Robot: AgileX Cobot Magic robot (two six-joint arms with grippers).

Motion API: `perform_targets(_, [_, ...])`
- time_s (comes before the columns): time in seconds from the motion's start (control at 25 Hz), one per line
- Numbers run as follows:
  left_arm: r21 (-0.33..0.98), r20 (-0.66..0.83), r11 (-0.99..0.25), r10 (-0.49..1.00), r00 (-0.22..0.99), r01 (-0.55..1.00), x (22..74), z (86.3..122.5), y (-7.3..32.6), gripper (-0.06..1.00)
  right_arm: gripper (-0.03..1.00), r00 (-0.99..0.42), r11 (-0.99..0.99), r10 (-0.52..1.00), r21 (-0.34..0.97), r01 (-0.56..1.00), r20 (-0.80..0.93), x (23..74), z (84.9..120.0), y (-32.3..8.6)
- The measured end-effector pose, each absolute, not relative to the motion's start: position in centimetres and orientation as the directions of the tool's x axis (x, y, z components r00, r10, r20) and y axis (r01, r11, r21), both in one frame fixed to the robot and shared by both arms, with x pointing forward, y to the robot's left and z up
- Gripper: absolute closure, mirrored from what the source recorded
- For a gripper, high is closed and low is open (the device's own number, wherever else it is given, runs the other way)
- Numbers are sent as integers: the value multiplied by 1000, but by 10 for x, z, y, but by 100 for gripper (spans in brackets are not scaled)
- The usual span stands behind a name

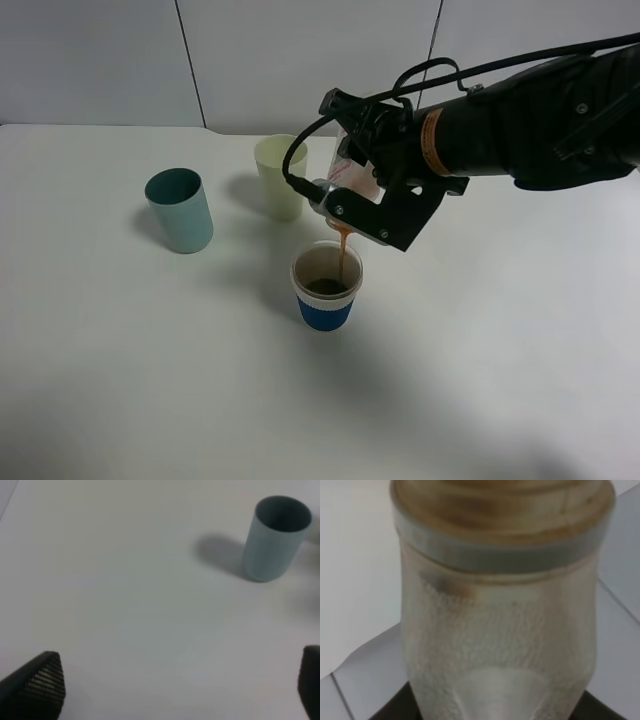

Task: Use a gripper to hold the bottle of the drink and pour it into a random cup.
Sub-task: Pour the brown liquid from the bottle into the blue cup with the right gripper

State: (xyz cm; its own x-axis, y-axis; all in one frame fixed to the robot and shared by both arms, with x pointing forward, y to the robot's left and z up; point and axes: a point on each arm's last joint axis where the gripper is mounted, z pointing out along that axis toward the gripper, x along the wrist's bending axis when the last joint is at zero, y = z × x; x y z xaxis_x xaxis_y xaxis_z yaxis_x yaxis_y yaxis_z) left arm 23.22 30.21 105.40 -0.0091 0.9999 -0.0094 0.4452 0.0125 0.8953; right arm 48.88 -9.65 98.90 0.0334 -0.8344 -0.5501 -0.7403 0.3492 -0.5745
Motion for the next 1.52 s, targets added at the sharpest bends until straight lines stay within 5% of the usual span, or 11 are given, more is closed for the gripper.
perform_targets(1.52, [895,-9,13,1000,-9,445,232,1054,302,2,61,109,272,-864,-638,-721,-491,484,990,-90])
